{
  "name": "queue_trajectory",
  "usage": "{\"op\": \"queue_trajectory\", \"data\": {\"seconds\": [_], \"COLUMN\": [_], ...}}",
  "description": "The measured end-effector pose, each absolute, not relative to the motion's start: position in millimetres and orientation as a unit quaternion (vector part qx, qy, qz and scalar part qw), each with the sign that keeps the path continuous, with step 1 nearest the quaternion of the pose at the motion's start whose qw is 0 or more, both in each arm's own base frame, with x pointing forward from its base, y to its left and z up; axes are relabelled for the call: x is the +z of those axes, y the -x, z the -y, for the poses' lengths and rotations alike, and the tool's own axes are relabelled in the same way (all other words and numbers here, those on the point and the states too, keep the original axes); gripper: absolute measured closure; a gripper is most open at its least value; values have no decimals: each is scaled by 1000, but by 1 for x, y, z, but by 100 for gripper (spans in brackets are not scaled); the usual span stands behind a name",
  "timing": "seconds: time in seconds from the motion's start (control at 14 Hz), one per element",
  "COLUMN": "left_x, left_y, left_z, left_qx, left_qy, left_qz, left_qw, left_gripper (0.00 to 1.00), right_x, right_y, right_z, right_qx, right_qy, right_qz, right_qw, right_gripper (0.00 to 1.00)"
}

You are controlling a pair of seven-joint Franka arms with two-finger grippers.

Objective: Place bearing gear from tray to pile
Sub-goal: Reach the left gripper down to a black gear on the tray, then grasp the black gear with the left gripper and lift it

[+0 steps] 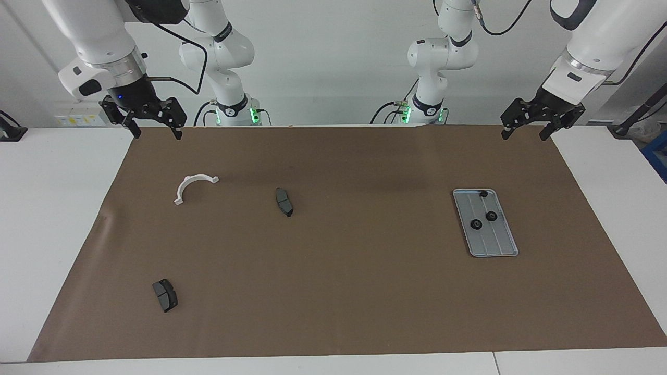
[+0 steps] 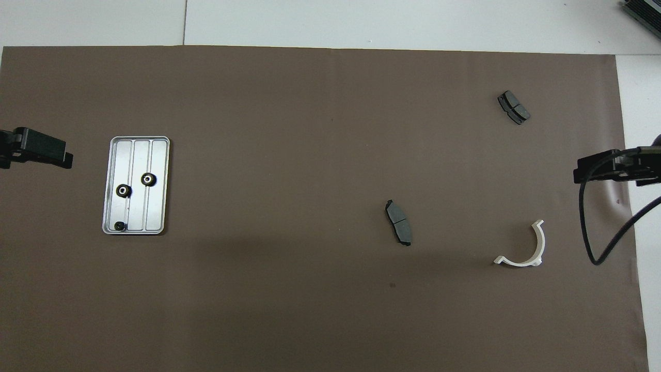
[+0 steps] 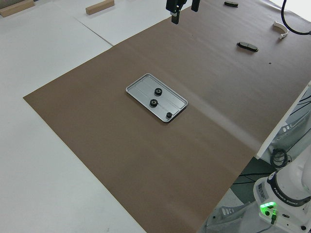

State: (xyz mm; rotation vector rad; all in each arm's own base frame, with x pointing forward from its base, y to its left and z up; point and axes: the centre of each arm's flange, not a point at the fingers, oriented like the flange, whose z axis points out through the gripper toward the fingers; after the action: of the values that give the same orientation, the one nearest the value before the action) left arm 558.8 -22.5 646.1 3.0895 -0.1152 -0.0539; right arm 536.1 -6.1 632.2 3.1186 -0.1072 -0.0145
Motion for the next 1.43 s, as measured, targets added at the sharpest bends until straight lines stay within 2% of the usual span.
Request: {"op": "queue_trajectory", "data": {"seconds": [0.29,0.43,0.64,0.86,1.21,1.43], "left_x": [642,625,572,511,426,390], "left_y": [-561,-560,-548,-539,-564,-571], "left_z": [22,22,7,-3,-3,-2], "left_qx": [-11,-2,30,26,44,42], "left_qy": [-999,-999,-999,-999,-999,-999], "left_qz": [43,42,26,16,12,11], "left_qw": [25,25,24,23,18,16], "left_gripper": [0,0,0,0,0,2], "right_x": [632,632,632,632,632,632], "right_y": [-536,-536,-536,-536,-536,-536], "right_z": [6,6,6,6,6,6], "right_qx": [-4,-4,-4,-4,-4,-5], "right_qy": [-999,-999,-999,-999,-999,-999], "right_qz": [34,34,34,34,34,34], "right_qw": [11,11,11,11,11,11], "right_gripper": [0,0,0,0,0,0]}}
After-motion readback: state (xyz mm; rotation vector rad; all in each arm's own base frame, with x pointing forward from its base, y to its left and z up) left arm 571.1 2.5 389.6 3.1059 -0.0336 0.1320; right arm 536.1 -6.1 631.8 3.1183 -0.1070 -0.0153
